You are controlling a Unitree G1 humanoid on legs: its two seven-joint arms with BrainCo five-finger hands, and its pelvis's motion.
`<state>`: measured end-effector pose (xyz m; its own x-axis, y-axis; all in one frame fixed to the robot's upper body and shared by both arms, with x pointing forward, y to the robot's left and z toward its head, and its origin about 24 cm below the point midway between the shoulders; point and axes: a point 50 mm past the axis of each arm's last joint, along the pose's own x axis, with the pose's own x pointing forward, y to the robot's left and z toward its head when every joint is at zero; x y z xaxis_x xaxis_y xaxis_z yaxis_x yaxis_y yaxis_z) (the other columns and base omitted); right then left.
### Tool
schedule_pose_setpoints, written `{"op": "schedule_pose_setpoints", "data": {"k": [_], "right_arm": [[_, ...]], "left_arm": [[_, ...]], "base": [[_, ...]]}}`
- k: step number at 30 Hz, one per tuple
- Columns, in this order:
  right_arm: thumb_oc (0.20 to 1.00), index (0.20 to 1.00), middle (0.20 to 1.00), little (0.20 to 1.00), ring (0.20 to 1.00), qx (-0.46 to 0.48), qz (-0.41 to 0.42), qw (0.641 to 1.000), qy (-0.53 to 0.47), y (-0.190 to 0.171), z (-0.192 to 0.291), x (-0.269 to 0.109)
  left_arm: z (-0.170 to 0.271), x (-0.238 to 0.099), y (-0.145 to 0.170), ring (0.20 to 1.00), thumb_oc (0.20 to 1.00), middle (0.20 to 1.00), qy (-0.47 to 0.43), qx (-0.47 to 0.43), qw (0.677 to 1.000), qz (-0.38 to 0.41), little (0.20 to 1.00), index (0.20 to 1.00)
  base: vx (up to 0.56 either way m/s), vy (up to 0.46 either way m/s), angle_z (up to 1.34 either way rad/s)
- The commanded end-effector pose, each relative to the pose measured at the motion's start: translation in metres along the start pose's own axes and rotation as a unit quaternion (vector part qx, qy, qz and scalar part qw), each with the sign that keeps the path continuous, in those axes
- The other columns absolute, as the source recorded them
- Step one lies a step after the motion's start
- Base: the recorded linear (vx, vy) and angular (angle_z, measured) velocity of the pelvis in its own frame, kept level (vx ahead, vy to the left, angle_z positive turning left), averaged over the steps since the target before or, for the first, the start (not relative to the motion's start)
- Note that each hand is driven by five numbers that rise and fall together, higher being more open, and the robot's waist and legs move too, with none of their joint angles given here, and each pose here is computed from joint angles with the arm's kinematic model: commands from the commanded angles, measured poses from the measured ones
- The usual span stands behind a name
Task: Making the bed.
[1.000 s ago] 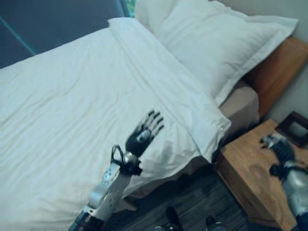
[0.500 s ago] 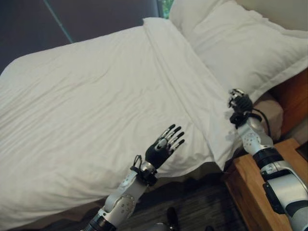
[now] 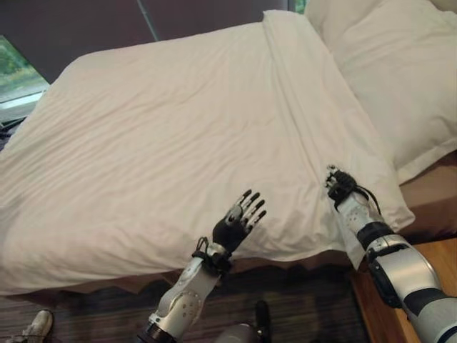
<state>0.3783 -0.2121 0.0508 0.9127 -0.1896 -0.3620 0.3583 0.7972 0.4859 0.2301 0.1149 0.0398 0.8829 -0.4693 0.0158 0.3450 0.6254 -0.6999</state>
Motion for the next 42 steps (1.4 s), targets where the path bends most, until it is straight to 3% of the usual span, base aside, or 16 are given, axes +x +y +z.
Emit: {"op": "schedule_pose_setpoints", "data": {"k": [1, 4, 9, 12, 14, 20, 24, 36, 41, 42], "right_arm": [[0.2, 0.2, 0.2, 0.2, 0.2, 0.043, 0.014, 0.995, -0.094, 0.016, 0.077, 0.001], [0.2, 0.2, 0.2, 0.2, 0.2, 0.074, -0.023, 0.992, -0.103, -0.012, 0.084, 0.0], [0.2, 0.2, 0.2, 0.2, 0.2, 0.131, -0.098, 0.984, -0.064, -0.076, 0.046, -0.007], [0.2, 0.2, 0.2, 0.2, 0.2, 0.18, -0.152, 0.972, -0.026, -0.122, 0.001, -0.022], [0.2, 0.2, 0.2, 0.2, 0.2, 0.18, -0.195, 0.963, 0.048, -0.153, -0.062, -0.046], [0.2, 0.2, 0.2, 0.2, 0.2, 0.187, -0.241, 0.942, 0.142, -0.179, -0.135, -0.088], [0.2, 0.2, 0.2, 0.2, 0.2, 0.193, -0.256, 0.931, 0.173, -0.19, -0.159, -0.108], [0.2, 0.2, 0.2, 0.2, 0.2, 0.146, -0.183, 0.965, 0.115, -0.181, -0.141, -0.099], [0.2, 0.2, 0.2, 0.2, 0.2, 0.125, -0.12, 0.985, -0.006, -0.167, -0.091, -0.089], [0.2, 0.2, 0.2, 0.2, 0.2, 0.107, -0.083, 0.987, -0.082, -0.154, -0.055, -0.087]], "left_arm": [[0.021, 0.003, -0.008, 1.0, 1.0, 1.0, -0.055, -0.014, 0.998, -0.028, 1.0, 1.0], [0.014, -0.002, -0.006, 1.0, 1.0, 1.0, -0.048, -0.025, 0.998, -0.019, 1.0, 1.0], [0.007, -0.007, -0.003, 1.0, 1.0, 1.0, -0.037, -0.034, 0.999, -0.014, 1.0, 1.0], [0.006, -0.008, -0.003, 1.0, 1.0, 1.0, -0.04, -0.032, 0.999, -0.018, 1.0, 1.0], [0.005, -0.006, -0.004, 1.0, 1.0, 1.0, -0.048, -0.039, 0.998, -0.019, 1.0, 1.0], [0.005, -0.009, -0.001, 1.0, 1.0, 1.0, -0.066, -0.052, 0.996, -0.007, 1.0, 1.0], [0.002, -0.01, -0.001, 1.0, 1.0, 1.0, -0.069, -0.059, 0.996, -0.006, 1.0, 1.0], [0.001, -0.014, 0.014, 1.0, 1.0, 1.0, -0.066, -0.038, 0.997, 0.03, 1.0, 1.0], [0.007, -0.021, 0.026, 1.0, 1.0, 1.0, -0.078, -0.025, 0.994, 0.065, 1.0, 1.0], [0.01, -0.022, 0.029, 1.0, 1.0, 1.0, -0.082, -0.019, 0.994, 0.075, 1.0, 1.0]], "base": [[-0.01, 0.034, 0.14], [0.01, 0.077, 0.08], [0.02, 0.072, -0.03], [0.04, 0.072, -0.09], [0.02, 0.05, -0.12], [0.0, 0.026, -0.36], [-0.02, -0.022, -0.31], [-0.02, -0.026, 0.06], [-0.05, -0.067, 0.26], [-0.03, -0.056, 0.27]]}}
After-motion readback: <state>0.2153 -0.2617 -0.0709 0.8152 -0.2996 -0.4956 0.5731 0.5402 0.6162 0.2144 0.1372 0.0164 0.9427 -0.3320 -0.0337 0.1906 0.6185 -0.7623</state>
